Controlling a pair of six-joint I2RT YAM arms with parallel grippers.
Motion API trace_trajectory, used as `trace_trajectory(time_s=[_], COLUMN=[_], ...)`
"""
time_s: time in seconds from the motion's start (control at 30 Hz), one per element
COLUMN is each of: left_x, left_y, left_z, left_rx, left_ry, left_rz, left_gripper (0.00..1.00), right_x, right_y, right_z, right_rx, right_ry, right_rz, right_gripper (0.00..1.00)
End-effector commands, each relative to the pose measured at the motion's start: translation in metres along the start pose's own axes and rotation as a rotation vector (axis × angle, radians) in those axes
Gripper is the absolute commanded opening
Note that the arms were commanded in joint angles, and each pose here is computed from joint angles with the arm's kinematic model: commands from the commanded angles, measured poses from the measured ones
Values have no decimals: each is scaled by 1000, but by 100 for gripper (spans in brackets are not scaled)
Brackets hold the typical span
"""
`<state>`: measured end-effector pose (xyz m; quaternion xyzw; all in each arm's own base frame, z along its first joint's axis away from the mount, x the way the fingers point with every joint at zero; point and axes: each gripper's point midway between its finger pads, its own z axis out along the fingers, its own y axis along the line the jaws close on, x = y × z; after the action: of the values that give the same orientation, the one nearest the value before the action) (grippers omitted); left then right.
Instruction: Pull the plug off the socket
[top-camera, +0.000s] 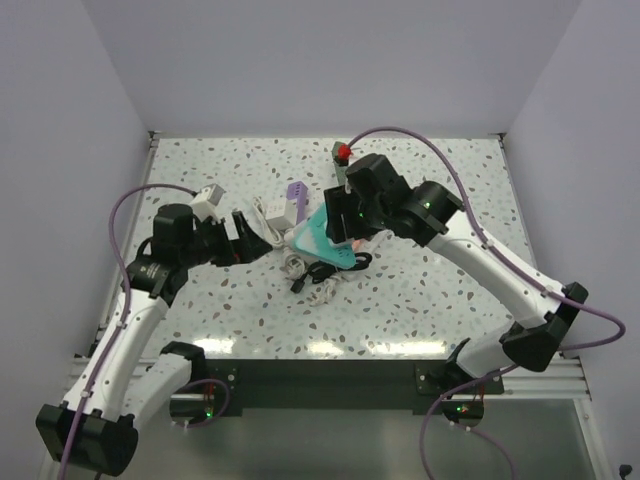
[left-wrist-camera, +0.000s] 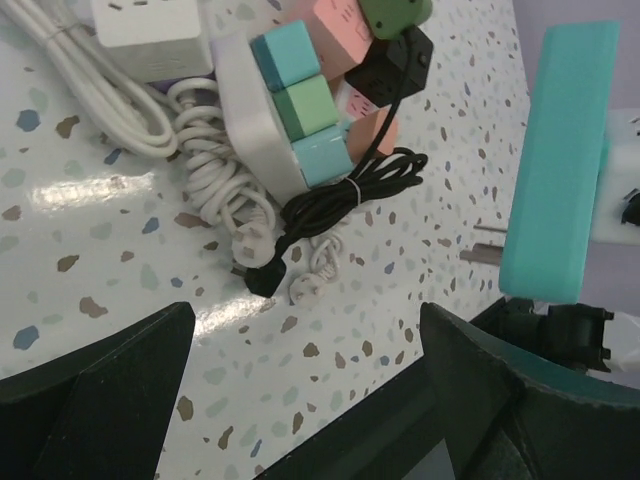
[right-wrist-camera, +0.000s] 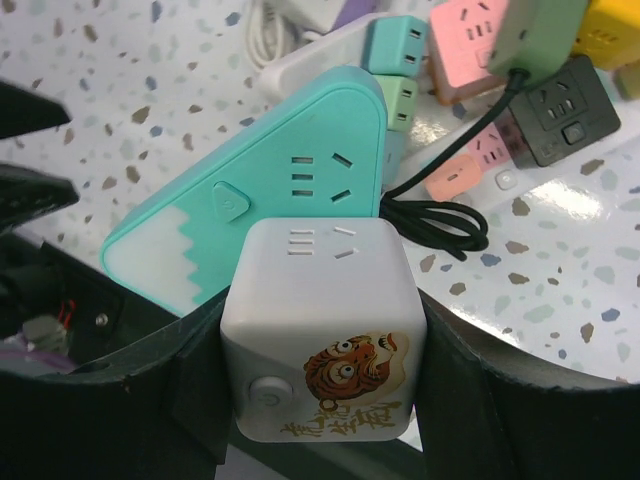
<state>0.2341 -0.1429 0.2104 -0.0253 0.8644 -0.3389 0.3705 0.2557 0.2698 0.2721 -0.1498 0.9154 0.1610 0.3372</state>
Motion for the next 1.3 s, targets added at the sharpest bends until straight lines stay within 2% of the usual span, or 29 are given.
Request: trace_trajectory(time_s=[0.0,0.17,0.27,0.4,0.53,0.63,0.73,0.8,0.83,0.87,0.93,0.97,1.03,1.07,1.13,1.17,1.27], left_x=[-28,-18,-5,19,32,35,44,52,58,63,74,78,86,87,88,89,92], left_y=[-54,-90,-104,-109,-113,-126,-124,-119,-122,-123,-127,-126,-125,-123,-116,-113,-98], left_z=[-6,-11,-13,4,22,27,38,47,48,49,50,53,55,57,64,67,81], left_rx=[250,473,567,557,552,603,577,566,584,588,605,595,585,574,529,507,417], left_ry=[-30,67,123,224,265,270,316,358,379,398,432,446,465,470,458,459,448], left_rz=[179,208,224,264,286,299,295,281,282,273,278,271,266,252,237,216,159], left_gripper=[100,100,100,100,100,100,100,95,91,82,72,58,44,29,13,1,0], right_x=[12,31,34,40,42,42,38,35,33,30,30,27,29,27,28,27,23], right_y=[13,6,17,34,47,47,48,48,46,44,40,38,36,36,33,32,21], right_z=[-4,-7,-11,-15,-18,-18,-19,-21,-23,-22,-21,-19,-17,-16,-11,-9,-3], right_rx=[-127,-142,-212,-319,-398,-399,-402,-404,-392,-376,-360,-349,-338,-337,-314,-308,-239], right_ry=[24,67,71,96,107,110,90,74,59,44,32,16,14,3,3,-7,-42], right_rz=[-115,-171,-191,-209,-216,-217,-218,-226,-226,-225,-235,-240,-242,-244,-241,-236,-208], right_gripper=[0,0,0,0,0,0,0,0,0,0,0,0,0,0,0,0,0])
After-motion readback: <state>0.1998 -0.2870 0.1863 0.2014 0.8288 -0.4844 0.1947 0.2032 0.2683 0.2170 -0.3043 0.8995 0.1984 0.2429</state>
